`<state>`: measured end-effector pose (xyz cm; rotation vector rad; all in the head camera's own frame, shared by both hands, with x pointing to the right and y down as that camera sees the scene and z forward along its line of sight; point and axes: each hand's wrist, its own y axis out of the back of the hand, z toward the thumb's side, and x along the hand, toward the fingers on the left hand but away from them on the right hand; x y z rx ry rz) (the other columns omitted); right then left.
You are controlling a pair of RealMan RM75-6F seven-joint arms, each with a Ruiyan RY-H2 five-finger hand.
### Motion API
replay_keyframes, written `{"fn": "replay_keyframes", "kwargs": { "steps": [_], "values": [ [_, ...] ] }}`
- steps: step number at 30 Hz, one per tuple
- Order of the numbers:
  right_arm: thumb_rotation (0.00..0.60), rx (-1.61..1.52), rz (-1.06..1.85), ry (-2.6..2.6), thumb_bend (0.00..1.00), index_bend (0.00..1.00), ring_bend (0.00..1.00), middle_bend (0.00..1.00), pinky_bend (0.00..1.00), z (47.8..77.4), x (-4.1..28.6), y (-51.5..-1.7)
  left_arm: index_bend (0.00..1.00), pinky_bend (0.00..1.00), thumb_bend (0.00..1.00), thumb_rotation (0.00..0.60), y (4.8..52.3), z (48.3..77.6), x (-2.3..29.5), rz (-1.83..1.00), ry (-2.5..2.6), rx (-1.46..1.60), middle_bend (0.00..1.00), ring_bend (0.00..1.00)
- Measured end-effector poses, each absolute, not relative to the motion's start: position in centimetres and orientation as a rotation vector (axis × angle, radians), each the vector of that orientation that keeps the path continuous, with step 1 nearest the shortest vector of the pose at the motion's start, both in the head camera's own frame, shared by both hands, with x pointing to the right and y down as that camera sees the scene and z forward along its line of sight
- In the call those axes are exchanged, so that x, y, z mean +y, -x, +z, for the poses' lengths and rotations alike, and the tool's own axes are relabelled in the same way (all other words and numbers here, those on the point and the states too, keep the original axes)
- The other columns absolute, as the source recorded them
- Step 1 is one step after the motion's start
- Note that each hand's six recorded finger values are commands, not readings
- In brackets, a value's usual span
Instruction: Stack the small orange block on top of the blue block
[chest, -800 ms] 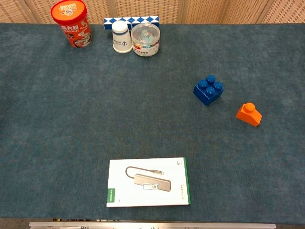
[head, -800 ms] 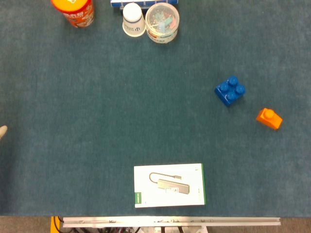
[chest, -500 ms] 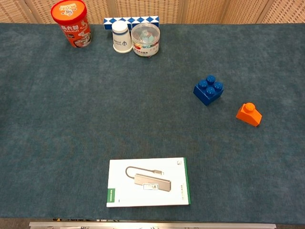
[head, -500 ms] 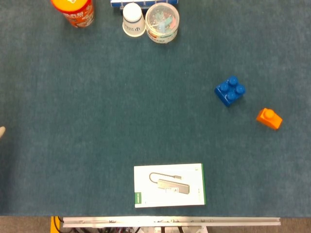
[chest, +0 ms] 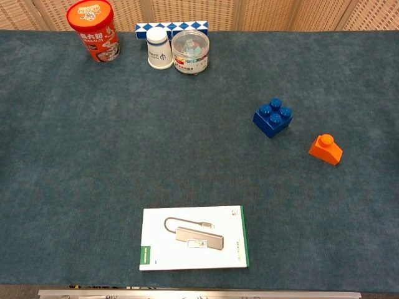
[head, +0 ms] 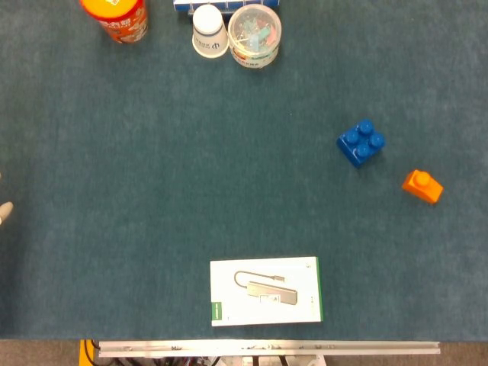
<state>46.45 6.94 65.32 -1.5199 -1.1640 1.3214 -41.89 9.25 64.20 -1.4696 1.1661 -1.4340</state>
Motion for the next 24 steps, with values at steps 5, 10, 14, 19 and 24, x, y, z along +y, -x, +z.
{"fn": "replay_keyframes", "kwargs": {
  "steps": [5,10,14,19,24],
  "values": [
    [0.6,-1.234,1.317,1.572,0.2,0.29,0.07,0.2,0.22,65.9,7.7,-45.6,0.48,0.51,0.12,0.6,41.8,64.4,9.4,-1.458,1.486,1.158,0.46,0.34],
    [0.6,-1.237,1.33,1.591,0.2,0.32,0.06,0.2,0.15,66.2,8.0,-44.7,0.48,0.51,0.12,0.6,41.5,64.2,9.6,-1.461,1.494,1.142,0.46,0.34],
    [0.6,-1.243,1.371,1.565,0.2,0.34,0.05,0.19,0.12,66.6,8.1,-44.3,0.48,0.51,0.12,0.6,41.5,64.0,9.7,-1.461,1.495,1.138,0.46,0.34],
    [0.6,-1.246,1.431,1.524,0.2,0.36,0.03,0.18,0.1,67.3,8.3,-44.0,0.49,0.51,0.12,0.6,41.5,63.8,9.6,-1.452,1.494,1.136,0.46,0.34],
    [0.6,-1.23,1.5,1.458,0.2,0.36,0.01,0.17,0.09,68.1,8.4,-43.8,0.49,0.51,0.12,0.6,41.5,63.5,9.7,-1.443,1.498,1.135,0.46,0.34]
  ]
}}
